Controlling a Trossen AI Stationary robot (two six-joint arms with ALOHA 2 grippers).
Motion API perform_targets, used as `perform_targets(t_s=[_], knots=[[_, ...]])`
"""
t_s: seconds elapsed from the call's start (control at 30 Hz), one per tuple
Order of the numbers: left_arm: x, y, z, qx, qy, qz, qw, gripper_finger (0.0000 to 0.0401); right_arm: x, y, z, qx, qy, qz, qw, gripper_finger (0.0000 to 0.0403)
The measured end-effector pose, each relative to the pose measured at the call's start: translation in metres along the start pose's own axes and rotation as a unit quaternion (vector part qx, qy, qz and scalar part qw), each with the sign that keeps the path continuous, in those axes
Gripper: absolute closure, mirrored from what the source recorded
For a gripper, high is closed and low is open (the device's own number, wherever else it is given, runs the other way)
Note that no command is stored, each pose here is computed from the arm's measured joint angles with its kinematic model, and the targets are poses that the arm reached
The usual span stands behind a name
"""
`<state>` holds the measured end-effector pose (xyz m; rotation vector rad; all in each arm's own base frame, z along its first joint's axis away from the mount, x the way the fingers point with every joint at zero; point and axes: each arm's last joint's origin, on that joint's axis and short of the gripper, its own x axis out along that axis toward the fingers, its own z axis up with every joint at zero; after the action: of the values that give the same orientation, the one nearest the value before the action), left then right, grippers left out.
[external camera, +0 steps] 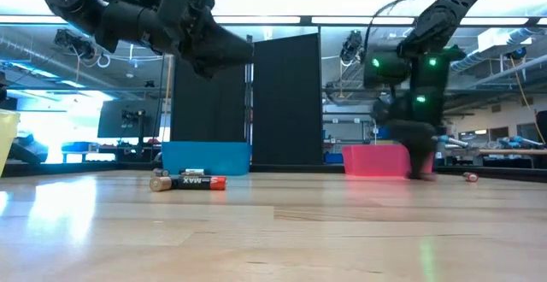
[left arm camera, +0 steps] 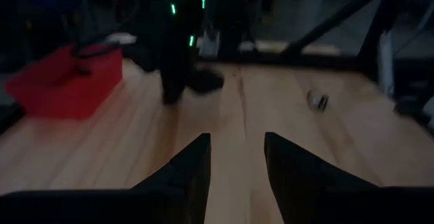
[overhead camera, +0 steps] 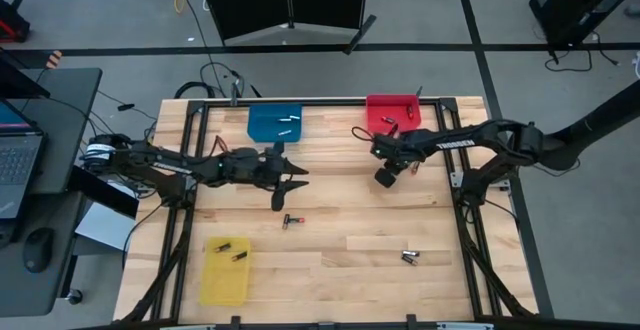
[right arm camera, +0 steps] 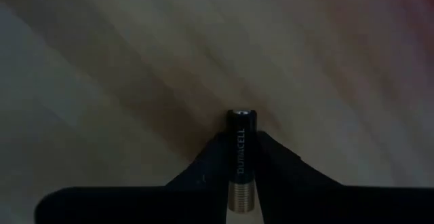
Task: Sort batteries
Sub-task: Put the black-brown battery into the yellow bin
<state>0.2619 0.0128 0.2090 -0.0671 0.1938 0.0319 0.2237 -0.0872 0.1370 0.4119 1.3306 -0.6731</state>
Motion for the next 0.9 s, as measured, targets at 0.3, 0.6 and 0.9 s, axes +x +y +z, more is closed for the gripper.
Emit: perform_targets(t_s=[0.3, 0.6, 0.9], knots=[[-0.013, -0.002, -0.003, -0.044, -0.114, -0.034, 0.992, 0.0254, -0.025, 0.057, 0.020, -0.054, -0.337, 0.186, 0.921, 0.0347], [-0.013, -0.009, 0.003, -0.054, -0.146, -0.048, 0.987, 0.0254, -0.064, 0.088, 0.005, -0.088, -0.573, 0.318, 0.750, 0.0347], [0.018, -0.022, 0.006, -0.043, -0.125, -0.066, 0.989, 0.0253, -0.087, 0.105, 0.002, -0.125, -0.620, 0.339, 0.696, 0.0347]])
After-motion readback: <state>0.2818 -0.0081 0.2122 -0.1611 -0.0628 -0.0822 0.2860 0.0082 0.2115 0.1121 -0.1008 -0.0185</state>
